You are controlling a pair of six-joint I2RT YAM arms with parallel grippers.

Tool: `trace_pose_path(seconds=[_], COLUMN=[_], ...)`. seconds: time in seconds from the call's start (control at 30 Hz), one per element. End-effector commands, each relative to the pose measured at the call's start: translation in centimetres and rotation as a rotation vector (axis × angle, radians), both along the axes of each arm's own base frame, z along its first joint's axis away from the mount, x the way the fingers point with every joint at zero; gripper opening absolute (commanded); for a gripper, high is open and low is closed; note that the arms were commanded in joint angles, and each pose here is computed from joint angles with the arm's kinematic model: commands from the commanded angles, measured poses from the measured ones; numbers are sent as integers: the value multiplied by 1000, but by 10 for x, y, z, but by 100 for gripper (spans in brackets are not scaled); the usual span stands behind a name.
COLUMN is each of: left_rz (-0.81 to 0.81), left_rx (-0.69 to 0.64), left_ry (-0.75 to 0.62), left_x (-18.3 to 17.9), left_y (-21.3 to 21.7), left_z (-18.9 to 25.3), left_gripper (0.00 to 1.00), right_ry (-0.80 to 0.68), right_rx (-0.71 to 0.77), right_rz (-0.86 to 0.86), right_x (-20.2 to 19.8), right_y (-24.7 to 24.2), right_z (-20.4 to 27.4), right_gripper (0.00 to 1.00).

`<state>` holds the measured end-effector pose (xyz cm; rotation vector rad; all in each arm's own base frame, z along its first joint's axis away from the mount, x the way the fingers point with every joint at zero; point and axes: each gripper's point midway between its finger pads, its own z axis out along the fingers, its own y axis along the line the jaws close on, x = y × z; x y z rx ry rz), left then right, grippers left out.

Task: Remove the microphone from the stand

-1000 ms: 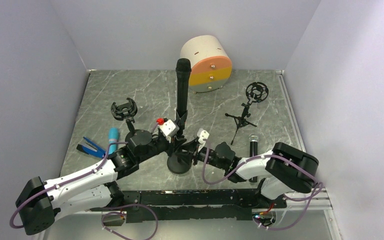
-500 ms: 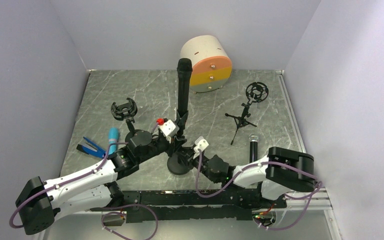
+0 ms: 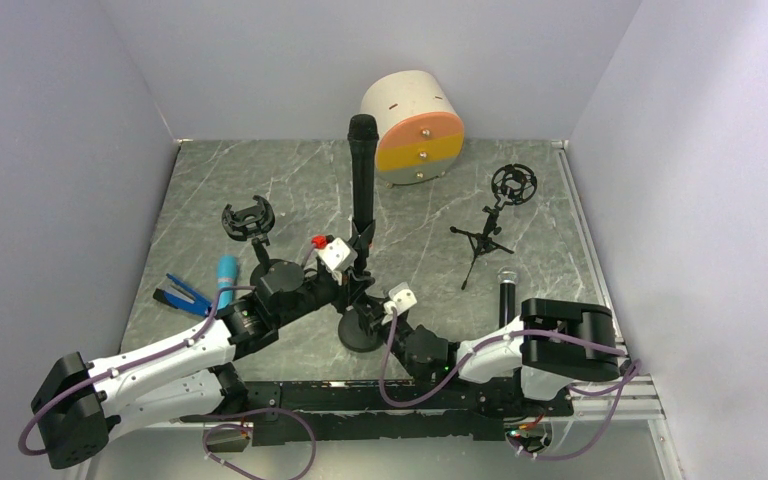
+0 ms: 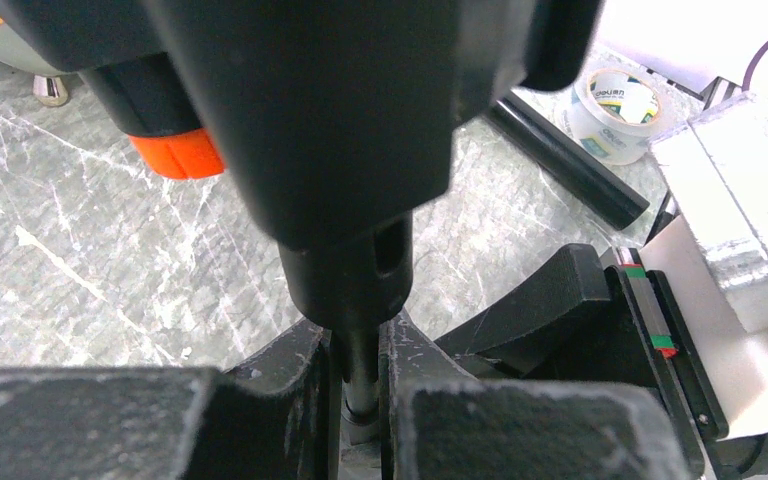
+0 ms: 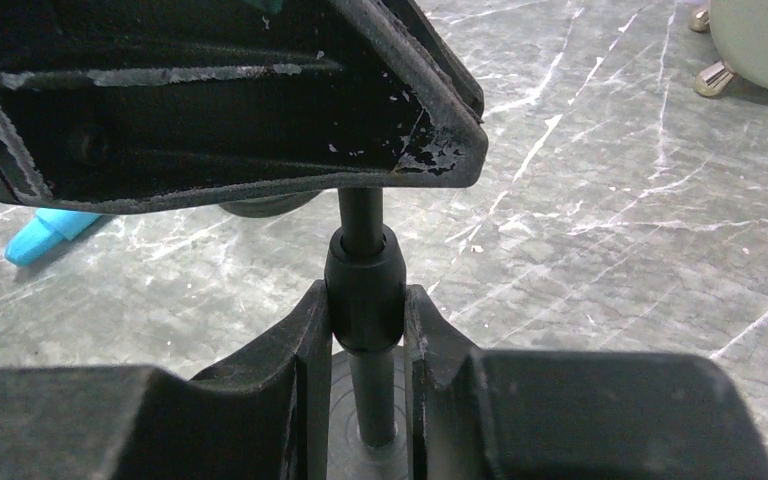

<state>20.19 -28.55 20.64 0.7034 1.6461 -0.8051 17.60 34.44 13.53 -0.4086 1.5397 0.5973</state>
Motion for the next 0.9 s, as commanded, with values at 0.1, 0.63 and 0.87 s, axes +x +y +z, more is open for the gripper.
trace_pose_path(seconds=[0.1, 0.63, 0.87], left_rz=[94, -19, -3], left_rx=[-78, -67, -75], left_ry=[-129, -299, -300], left_x=[22, 7, 8], left_y=[7, 2, 5], left_z=[47, 42, 34], left_gripper=[3, 4, 4], right_ry=[3, 416, 330], right_rx=[148, 277, 321], right_rz=[28, -112, 9], right_x=[-6, 17, 6], right_y=[-9, -84, -88], right_z=[28, 40, 108], right_gripper=[54, 78, 81])
